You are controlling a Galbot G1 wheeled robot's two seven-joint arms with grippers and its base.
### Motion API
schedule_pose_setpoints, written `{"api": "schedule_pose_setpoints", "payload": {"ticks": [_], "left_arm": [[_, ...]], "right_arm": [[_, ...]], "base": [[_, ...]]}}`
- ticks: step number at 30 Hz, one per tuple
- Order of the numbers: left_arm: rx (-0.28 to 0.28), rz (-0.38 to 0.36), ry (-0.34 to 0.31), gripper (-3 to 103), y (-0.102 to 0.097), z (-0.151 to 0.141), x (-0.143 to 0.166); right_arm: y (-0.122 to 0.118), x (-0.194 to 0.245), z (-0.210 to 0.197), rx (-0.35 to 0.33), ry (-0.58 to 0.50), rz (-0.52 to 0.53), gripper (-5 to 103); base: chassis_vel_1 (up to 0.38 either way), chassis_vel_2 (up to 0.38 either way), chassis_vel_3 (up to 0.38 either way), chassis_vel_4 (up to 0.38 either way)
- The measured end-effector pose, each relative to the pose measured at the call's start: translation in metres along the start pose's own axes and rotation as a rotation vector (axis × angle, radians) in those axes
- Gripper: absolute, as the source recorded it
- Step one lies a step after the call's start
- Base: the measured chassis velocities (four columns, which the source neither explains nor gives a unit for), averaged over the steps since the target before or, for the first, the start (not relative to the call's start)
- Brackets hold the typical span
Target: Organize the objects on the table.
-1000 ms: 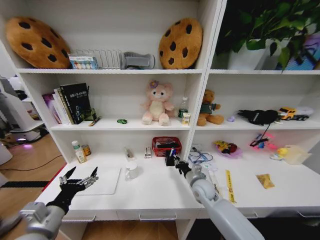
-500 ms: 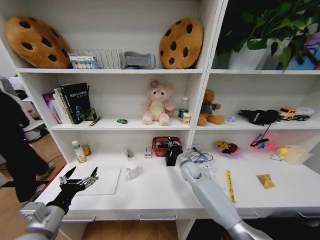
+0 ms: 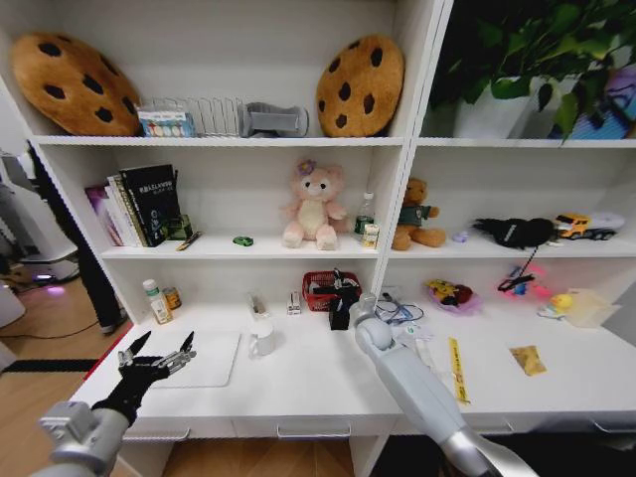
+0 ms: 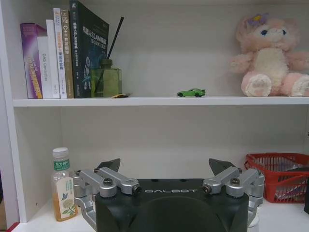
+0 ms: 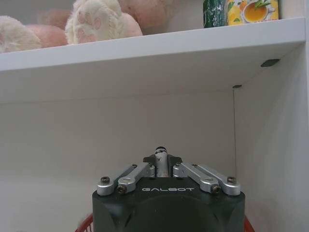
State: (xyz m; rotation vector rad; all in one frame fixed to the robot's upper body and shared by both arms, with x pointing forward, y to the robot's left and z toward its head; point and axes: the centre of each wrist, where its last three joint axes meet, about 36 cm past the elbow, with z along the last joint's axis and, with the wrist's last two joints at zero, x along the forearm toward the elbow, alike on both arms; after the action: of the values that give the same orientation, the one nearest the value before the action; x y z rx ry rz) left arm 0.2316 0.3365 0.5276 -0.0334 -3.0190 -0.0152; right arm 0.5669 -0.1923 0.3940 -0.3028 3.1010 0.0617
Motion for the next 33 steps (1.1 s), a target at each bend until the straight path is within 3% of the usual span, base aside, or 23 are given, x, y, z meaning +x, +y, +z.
{"api": "schedule_pose_setpoints", "payload": {"ticks": [5,8,10,14,15,18,21,22,24,26,28,33], "left_arm": [[0.000,0.000,0.000,100,0.000,0.000,0.000],[0.000,0.000,0.000,100,0.000,0.000,0.000],[0.000,0.000,0.000,100,0.000,0.000,0.000],[0.000,0.000,0.000,100,0.000,0.000,0.000],[0.000,0.000,0.000,100,0.000,0.000,0.000],[0.000,0.000,0.000,100,0.000,0.000,0.000],[0.000,0.000,0.000,100,0.000,0.000,0.000],[0.000,0.000,0.000,100,0.000,0.000,0.000],[0.000,0.000,0.000,100,0.000,0.000,0.000],[0.000,0.000,0.000,100,0.000,0.000,0.000],[0.000,0.000,0.000,100,0.000,0.000,0.000],[0.000,0.000,0.000,100,0.000,0.000,0.000]], "right_arm": [[-0.003,0.000,0.005,0.001,0.016,0.009,8],[-0.004,0.000,0.008,-0.003,0.026,-0.001,15],[-0.002,-0.003,0.015,-0.006,0.035,0.000,26],[-0.002,-0.004,0.016,-0.007,0.035,0.000,26],[-0.001,-0.004,0.017,-0.008,0.035,0.001,42],[-0.001,-0.005,0.017,-0.008,0.035,0.001,47],[0.001,-0.008,0.020,-0.014,0.029,0.002,65],[0.001,-0.008,0.020,-0.014,0.029,0.002,65],[0.002,-0.007,0.015,-0.017,0.009,-0.009,81],[0.001,-0.003,0.011,-0.023,0.000,-0.018,81],[-0.010,0.012,0.006,-0.022,-0.011,-0.017,96],[-0.011,0.028,0.012,-0.033,0.014,-0.019,99]], "base": [[0.000,0.000,0.000,0.000],[0.000,0.000,0.000,0.000],[0.000,0.000,0.000,0.000],[0.000,0.000,0.000,0.000],[0.000,0.000,0.000,0.000],[0.000,0.000,0.000,0.000],[0.000,0.000,0.000,0.000],[0.000,0.000,0.000,0.000],[0.000,0.000,0.000,0.000],[0.000,0.000,0.000,0.000],[0.000,0.000,0.000,0.000],[0.000,0.000,0.000,0.000]]}}
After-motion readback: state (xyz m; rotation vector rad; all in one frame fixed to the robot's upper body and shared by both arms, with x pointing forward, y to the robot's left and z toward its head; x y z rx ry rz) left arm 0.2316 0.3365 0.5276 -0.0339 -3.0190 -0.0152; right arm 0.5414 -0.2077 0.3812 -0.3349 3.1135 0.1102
